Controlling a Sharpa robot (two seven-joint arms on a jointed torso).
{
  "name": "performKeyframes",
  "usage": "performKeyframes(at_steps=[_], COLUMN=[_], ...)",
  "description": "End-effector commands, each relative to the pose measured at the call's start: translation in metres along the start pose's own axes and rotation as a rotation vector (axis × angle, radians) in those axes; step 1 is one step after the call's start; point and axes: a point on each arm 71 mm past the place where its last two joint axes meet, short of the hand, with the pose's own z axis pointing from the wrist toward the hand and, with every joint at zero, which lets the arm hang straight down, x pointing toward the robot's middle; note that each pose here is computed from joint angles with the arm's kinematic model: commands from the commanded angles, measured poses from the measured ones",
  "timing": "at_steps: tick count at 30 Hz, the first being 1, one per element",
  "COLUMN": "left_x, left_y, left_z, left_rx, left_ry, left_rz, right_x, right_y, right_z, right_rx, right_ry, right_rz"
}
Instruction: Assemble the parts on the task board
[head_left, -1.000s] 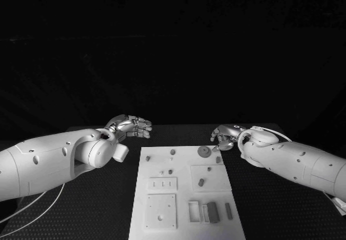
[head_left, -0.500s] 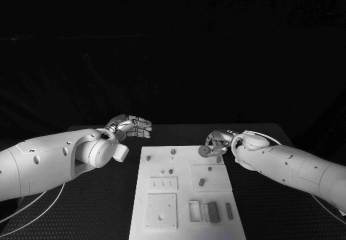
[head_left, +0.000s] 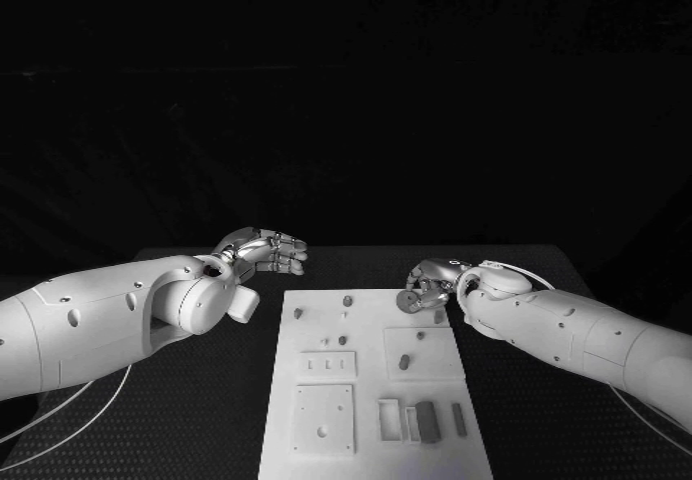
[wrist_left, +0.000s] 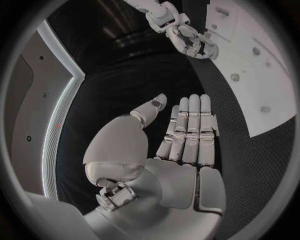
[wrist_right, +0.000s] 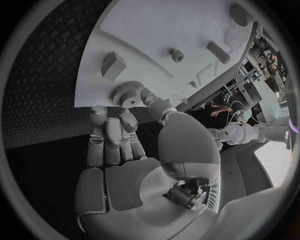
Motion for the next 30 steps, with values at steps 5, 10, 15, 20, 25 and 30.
performKeyframes(at_steps=[5,10,15,20,25,30], left_x=[0.0028,0.0030,0.0036,0.0050,0.0051,0.0046], left_y=[-0.0027,-0.0028,-0.0030,-0.0033,-0.0034,-0.0042], left_z=[-0.0005,-0.0008,-0.0010,-0.0011,-0.0017,-0.0023], left_rx=[0.017,0.017,0.017,0.018,0.018,0.020], left_ry=[0.020,0.021,0.024,0.028,0.029,0.028], left_rz=[0.001,0.001,0.000,0.000,0.000,0.002], right_x=[0.0009,0.0016,0.0040,0.0061,0.0083,0.0103], right_y=[-0.0036,-0.0057,-0.0036,0.0002,0.0016,0.0031], right_z=[0.0011,0.0015,0.0026,0.0040,0.0040,0.0043], right_rx=[0.001,0.006,0.003,-0.004,-0.008,-0.011], right_ry=[0.012,0.023,0.028,0.035,0.042,0.046], right_rz=[-0.010,-0.019,-0.021,-0.029,-0.031,-0.033])
